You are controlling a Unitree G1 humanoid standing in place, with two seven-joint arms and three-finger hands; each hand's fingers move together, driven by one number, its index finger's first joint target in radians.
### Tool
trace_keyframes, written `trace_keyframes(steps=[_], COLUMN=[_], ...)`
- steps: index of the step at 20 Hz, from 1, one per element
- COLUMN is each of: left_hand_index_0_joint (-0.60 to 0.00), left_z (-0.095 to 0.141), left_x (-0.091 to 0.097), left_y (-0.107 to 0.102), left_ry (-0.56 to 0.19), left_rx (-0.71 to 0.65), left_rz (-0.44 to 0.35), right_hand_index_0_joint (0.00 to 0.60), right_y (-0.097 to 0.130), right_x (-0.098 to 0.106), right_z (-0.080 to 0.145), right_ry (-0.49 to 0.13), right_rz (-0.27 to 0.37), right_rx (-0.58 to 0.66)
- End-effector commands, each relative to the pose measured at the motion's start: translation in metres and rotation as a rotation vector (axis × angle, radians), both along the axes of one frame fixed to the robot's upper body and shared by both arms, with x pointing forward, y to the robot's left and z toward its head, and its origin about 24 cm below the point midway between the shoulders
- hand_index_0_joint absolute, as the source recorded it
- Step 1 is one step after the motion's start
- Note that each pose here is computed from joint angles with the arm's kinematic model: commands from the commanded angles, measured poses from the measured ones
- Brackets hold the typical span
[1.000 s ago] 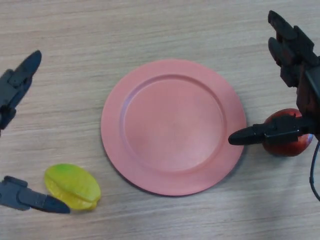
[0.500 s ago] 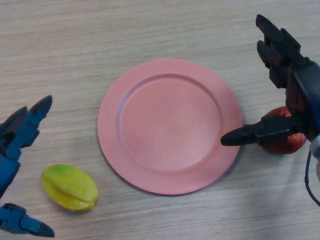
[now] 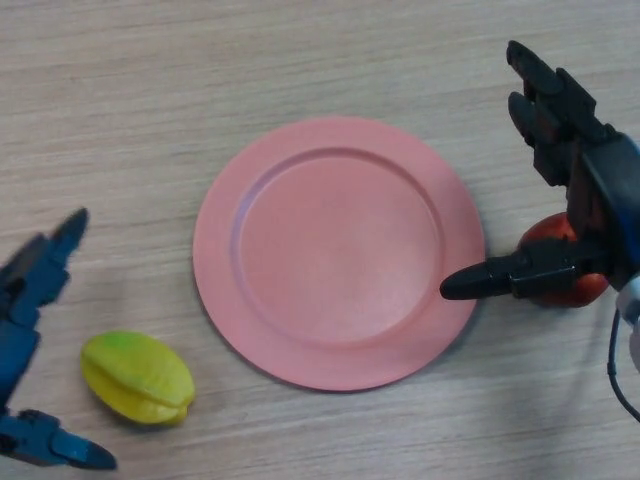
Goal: Pick up the yellow starfruit and place it on the plate
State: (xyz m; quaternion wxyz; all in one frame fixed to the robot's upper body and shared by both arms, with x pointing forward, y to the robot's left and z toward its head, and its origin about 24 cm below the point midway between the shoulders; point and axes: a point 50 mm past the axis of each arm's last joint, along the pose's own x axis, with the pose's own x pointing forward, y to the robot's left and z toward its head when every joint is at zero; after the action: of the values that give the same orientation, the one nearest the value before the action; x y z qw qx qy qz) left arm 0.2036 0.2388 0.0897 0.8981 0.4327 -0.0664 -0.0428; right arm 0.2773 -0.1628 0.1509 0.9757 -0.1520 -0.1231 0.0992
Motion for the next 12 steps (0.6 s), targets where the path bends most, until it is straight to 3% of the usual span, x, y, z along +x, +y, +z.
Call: trace_keyframes(steps=[1,2,3,6,7,8,12], left_hand_index_0_joint=[0.0,0.0,-0.05,-0.45,-0.549,-0.6,-0.6], left_z=[0.022,0.019,0.018,0.011,0.005,-0.001,-0.014], left_x=[-0.004,-0.003,-0.003,-0.004,-0.005,-0.006,-0.009], left_y=[0.009,0.008,0.008,0.007,0.006,0.005,-0.001], left_ry=[-0.154,-0.149,-0.147,-0.116,-0.097,-0.079,-0.062], left_rx=[0.06,0.051,0.049,0.035,0.027,0.021,0.068], left_rz=[0.019,0.012,0.01,-0.001,-0.005,-0.019,-0.086], right_hand_index_0_joint=[0.0,0.0,0.0,0.0,0.0,0.0,0.0], right_y=[-0.007,-0.007,-0.007,-0.009,-0.01,-0.011,-0.012], right_x=[-0.009,-0.01,-0.011,-0.012,-0.012,-0.012,-0.013], right_z=[0.036,0.036,0.036,0.042,0.044,0.046,0.048], right_ry=[-0.241,-0.245,-0.246,-0.265,-0.27,-0.274,-0.279], right_rz=[0.003,0.004,0.004,0.001,-0.002,-0.004,-0.002], right_rx=[0.045,0.049,0.051,0.074,0.083,0.09,0.066])
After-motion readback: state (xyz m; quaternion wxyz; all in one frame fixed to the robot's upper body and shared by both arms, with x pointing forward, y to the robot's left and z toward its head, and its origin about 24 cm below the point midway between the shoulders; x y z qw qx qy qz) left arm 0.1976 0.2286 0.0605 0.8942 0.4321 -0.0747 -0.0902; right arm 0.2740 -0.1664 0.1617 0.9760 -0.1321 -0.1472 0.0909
